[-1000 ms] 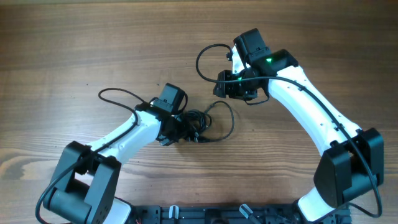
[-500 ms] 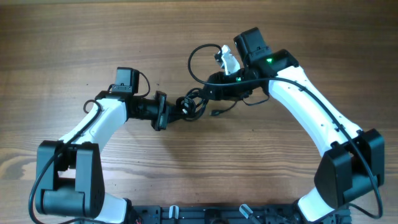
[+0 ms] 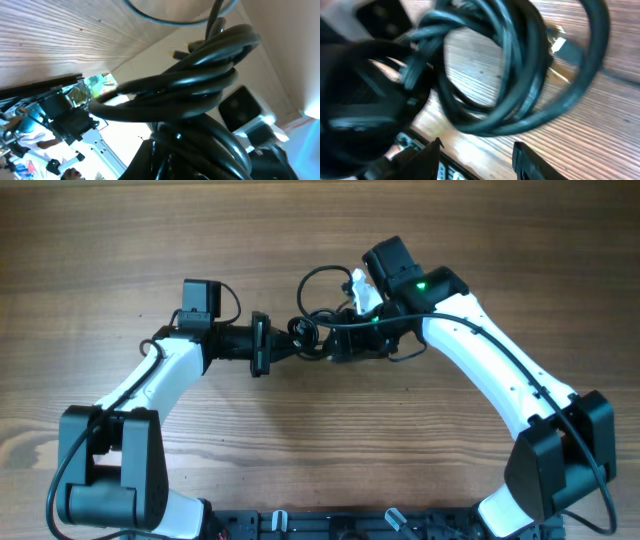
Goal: Untangle cables
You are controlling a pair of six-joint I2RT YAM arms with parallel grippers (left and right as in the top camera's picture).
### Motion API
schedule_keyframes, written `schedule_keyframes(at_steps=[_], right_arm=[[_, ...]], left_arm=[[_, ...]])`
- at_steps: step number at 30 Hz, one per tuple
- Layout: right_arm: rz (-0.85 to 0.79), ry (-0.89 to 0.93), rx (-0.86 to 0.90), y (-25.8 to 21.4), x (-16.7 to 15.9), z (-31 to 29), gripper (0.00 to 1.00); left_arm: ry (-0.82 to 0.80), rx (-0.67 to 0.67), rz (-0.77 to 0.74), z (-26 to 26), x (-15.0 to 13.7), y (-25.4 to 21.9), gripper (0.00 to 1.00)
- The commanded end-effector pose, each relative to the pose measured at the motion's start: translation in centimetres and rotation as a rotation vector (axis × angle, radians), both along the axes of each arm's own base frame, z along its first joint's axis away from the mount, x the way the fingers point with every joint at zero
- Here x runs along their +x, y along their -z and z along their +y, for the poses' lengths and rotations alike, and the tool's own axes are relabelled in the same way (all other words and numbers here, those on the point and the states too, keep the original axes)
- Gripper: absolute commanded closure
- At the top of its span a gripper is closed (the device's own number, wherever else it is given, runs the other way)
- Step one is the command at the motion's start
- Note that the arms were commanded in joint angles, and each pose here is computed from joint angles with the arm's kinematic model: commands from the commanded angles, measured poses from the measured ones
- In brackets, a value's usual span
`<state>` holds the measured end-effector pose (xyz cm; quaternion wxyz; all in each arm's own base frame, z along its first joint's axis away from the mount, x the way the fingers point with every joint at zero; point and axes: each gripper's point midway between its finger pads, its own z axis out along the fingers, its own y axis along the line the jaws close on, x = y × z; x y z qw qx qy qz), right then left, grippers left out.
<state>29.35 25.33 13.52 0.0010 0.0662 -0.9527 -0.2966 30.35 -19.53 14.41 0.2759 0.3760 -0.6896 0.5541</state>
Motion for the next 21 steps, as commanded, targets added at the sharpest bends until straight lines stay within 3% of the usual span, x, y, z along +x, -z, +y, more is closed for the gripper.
schedule_keyframes(at_steps=[1, 16, 21], right_arm=[[-0.043, 0.061, -0.093, 0.2, 0.6, -1.2, 0.51], [-0.129, 0.174, -0.081, 1.4, 5.4, -1.3, 0.51], [-0.168, 0.202, 0.0, 0.4, 8.0, -3.6, 0.52]], left_arm=[[0.026, -0.08, -0.048, -0.1, 0.6, -2.1, 0.96], [0.107, -0.193, -0.186, -0.4, 0.6, -4.9, 0.96], [0.231, -0.253, -0.619, -1.9, 0.5, -8.8, 0.96]])
